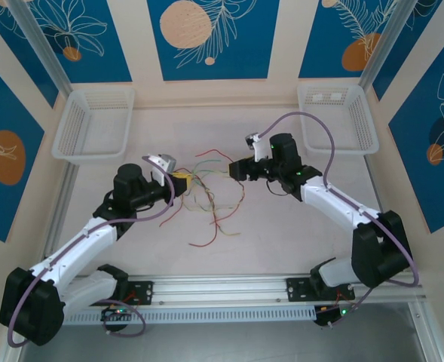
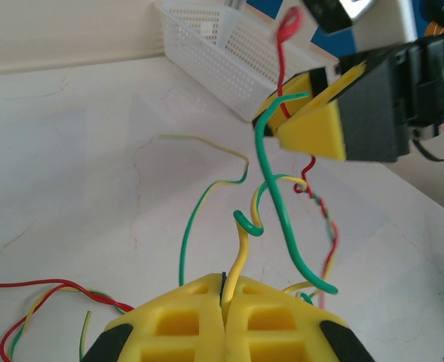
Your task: Untangle the cables
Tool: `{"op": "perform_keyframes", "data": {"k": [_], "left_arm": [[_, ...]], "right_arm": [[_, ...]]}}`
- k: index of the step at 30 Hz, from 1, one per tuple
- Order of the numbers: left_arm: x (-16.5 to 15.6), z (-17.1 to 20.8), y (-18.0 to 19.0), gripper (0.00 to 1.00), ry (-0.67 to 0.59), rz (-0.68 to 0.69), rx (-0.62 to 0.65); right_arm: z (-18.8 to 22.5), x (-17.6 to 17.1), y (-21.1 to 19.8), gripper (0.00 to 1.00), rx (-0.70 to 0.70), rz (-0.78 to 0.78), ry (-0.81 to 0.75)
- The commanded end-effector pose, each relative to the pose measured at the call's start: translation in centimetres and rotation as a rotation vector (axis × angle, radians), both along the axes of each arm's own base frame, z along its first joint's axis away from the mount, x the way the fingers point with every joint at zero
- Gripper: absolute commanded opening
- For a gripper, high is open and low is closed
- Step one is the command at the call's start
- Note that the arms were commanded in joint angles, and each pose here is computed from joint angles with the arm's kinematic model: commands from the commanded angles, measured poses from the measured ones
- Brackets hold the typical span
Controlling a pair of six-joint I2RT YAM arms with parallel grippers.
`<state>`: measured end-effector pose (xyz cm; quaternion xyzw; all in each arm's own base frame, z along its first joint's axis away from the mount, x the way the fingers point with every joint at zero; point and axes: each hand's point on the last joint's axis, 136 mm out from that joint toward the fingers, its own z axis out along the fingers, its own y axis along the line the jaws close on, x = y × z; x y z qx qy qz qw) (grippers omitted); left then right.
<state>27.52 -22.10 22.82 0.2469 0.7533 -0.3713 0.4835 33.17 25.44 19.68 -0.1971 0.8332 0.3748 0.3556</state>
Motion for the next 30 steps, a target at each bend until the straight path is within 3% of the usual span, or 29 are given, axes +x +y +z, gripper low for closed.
{"op": "perform_keyframes", "data": {"k": [1,3,7,10,15,21,30], "left_arm": [[-0.3,2.2,-0.7,0.0,-0.064,-0.035,-0.033],[-0.4,2.2,-0.7,0.0,-0.064,-0.034,-0.034],[-0.2,1.8,-0.5,0.0,-0.062,-0.015,-0.025],[0.4,1.1,0.1,0.0,-0.058,0.041,-0.007],[2.2,-1.0,2.8,0.0,-0.042,0.23,0.062],[3.6,-2.2,5.8,0.0,-0.026,0.407,0.132],[4.2,-2.8,8.3,0.0,-0.017,0.527,0.145]], "right_arm": [[0.7,-0.4,1.8,0.61,0.053,0.079,0.008],[0.5,-0.3,2.4,0.53,0.056,0.094,0.012],[0.1,0.4,2.6,0.16,0.042,0.065,0.046],[0.1,0.7,2.0,0.01,0.028,0.024,0.036],[0.2,1.6,-0.8,0.0,-0.017,-0.116,0.023],[1.3,2.2,-5.9,0.0,0.036,-0.279,0.047],[0.6,2.2,-13.1,0.0,0.069,-0.478,0.098]]}}
